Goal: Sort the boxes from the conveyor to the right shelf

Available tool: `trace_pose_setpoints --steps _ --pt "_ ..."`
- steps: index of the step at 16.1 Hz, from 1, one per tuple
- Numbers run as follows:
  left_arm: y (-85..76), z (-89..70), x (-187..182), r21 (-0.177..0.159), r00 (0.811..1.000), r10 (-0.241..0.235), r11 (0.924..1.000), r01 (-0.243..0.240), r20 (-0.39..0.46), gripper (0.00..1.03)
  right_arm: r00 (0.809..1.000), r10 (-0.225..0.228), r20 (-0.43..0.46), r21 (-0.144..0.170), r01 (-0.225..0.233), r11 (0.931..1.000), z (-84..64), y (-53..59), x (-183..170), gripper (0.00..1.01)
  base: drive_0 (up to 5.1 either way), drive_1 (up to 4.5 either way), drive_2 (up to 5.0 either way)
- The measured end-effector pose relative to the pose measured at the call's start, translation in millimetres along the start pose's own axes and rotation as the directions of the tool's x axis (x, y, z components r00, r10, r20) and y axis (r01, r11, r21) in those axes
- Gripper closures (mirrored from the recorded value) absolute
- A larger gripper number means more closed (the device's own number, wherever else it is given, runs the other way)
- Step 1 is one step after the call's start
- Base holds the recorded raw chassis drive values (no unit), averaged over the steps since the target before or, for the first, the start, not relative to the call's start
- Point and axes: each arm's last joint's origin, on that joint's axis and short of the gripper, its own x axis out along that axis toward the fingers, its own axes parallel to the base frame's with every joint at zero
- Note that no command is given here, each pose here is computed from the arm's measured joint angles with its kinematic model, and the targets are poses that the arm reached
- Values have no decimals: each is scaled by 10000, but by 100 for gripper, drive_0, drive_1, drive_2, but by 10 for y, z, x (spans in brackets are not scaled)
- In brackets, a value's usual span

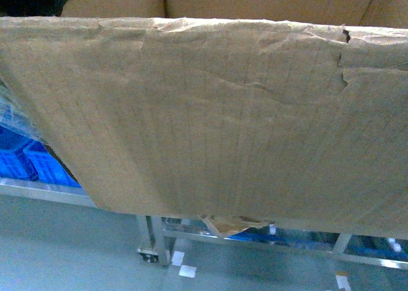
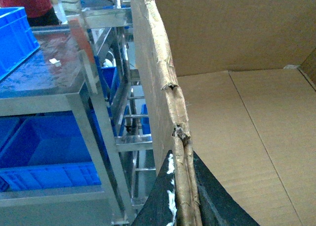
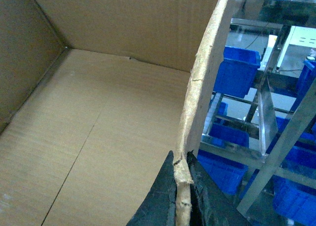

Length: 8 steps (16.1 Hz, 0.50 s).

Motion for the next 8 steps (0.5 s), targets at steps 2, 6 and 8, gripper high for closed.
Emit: trace_pose_setpoints --steps 2,6,8 --pt "0 2 0 -3 10000 0 10000 0 18 100 10000 0 4 -1 0 10000 -1 0 0 98 432 -42 -431" --pt "-4 -3 4 2 10000 -57 10000 57 -5 100 10000 -5 -43 19 5 10000 -6 -3 1 98 186 23 -243" --pt "-9 -2 2 1 10000 -53 10000 53 7 100 10000 0 11 -3 0 10000 1 -1 0 98 35 169 -98"
